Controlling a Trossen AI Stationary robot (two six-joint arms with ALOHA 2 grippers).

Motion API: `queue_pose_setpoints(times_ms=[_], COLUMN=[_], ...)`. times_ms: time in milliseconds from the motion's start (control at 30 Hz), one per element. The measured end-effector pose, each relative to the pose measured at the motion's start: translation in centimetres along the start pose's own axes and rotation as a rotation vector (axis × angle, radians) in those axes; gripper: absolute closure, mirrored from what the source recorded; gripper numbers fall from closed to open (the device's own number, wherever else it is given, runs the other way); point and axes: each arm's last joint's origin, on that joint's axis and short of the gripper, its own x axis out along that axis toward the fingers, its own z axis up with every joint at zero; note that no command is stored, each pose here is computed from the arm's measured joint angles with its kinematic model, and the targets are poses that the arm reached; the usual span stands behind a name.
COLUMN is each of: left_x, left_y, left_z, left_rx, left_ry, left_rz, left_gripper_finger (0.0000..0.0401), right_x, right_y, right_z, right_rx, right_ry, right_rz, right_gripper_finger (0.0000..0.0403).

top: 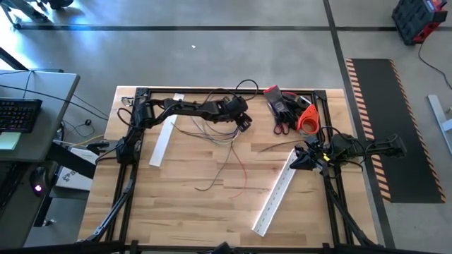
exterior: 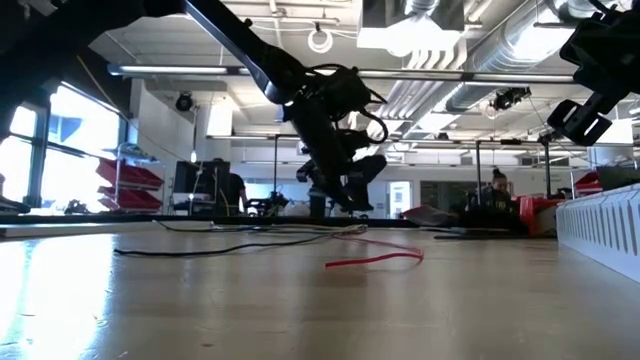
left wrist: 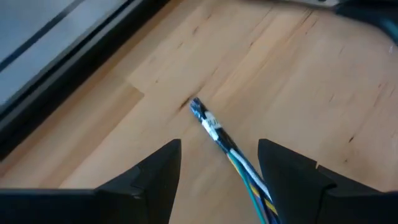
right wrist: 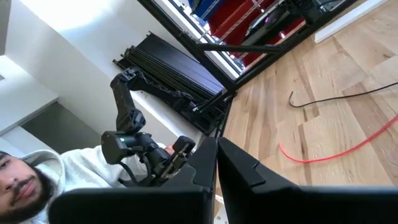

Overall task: Ziptie cables
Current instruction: Wrap the colored cables with the black zip tie

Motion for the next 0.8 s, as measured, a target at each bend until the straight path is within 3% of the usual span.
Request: queue_pose_setpoints(times_ms=[167,500,600,800], left_x=[0.8,2.0,1.8,1.1], left_y=[-0.8,-3.4,-3.5,-2.6], left_z=[-0.8,-3.3,-3.3,-2.6], left_rx=[-0.046,0.014,0.018,0.042], left_ry=[0.034,0.073,0.088,0.113], left_rz=[-0.064,0.043,0.011,-0.083], left_gripper_finger=[0.0204,0.022,0.0258,0.0388], right_x=[0.0,0.0,0.0,0.0], right_y=[0.0,0.0,0.0,0.0], right_z=[0.0,0.0,0.0,0.0], right_rx=[0.0,0.0,0.0,0.0], right_ry=[0.0,0.0,0.0,0.0], right_rz=[0.0,0.0,0.001,0.0], right_gripper_finger=[0.0403,0.0403,0.0403,0.0403])
